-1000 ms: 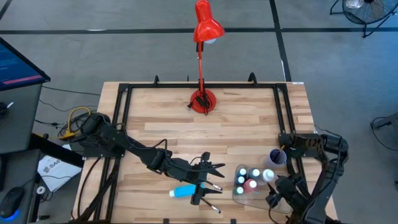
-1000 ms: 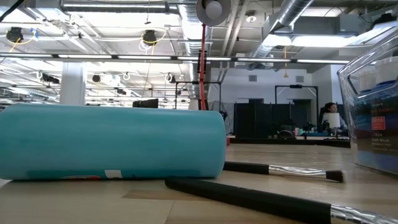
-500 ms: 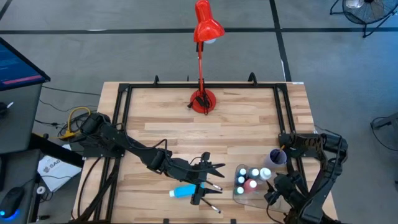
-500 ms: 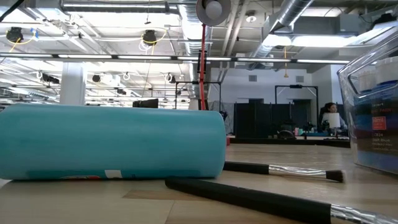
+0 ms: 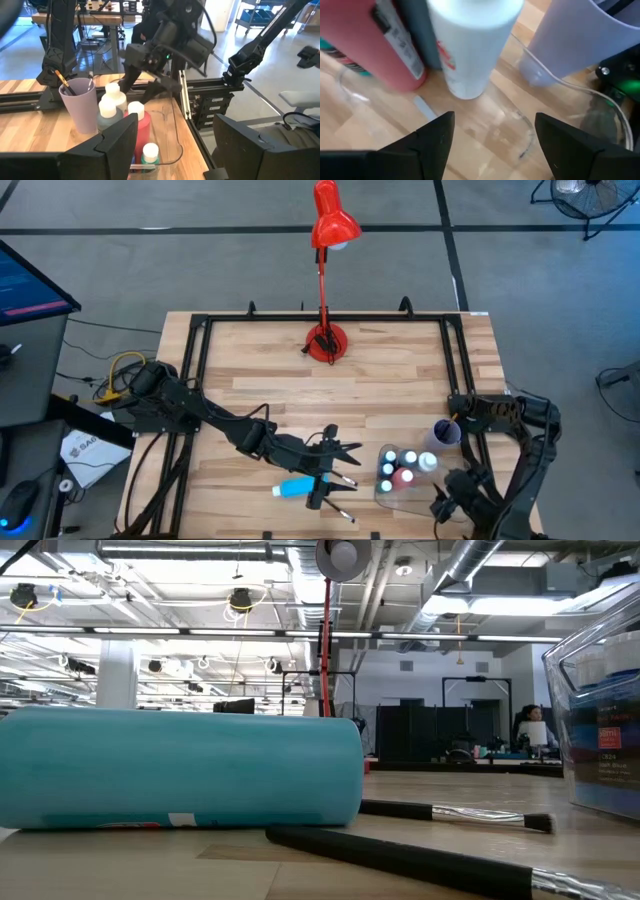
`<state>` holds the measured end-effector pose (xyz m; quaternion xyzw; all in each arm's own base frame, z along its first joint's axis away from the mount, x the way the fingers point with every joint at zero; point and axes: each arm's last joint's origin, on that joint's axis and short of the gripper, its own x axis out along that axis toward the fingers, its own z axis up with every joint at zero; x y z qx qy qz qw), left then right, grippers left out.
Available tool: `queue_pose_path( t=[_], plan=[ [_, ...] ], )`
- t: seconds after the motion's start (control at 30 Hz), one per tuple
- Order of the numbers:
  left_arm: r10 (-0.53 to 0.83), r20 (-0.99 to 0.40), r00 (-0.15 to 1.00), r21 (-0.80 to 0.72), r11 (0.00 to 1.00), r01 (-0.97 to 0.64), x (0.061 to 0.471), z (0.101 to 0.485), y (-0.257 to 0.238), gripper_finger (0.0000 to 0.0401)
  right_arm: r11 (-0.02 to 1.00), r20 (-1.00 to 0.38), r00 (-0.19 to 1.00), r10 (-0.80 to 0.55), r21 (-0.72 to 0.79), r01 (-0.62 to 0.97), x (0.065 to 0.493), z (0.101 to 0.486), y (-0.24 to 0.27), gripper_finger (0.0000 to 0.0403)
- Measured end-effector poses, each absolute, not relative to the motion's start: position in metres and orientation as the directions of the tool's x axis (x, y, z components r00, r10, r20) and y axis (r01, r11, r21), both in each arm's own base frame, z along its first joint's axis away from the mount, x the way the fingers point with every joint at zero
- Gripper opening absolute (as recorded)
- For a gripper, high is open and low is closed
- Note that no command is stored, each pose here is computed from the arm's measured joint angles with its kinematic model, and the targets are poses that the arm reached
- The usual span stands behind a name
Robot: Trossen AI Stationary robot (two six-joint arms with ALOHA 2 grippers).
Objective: Pick & Place Paint Supplies
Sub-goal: Put the black silver paint brush into the purple cup
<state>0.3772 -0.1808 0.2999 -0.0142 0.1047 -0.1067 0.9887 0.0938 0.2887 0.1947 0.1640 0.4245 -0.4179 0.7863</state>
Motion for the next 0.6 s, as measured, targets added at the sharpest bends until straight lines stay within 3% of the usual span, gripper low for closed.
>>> queue_pose_path(
  t=[0.6],
  plan=[
    [-0.373, -0.278, 0.885, -0.089, 0.928, 0.363, 0.369, 0.293, -0.194, 0.0237, 0.801, -0.854, 0.365, -0.371, -0.095, 0.592, 0.107, 0.246, 0.314, 0.0269]
  ],
)
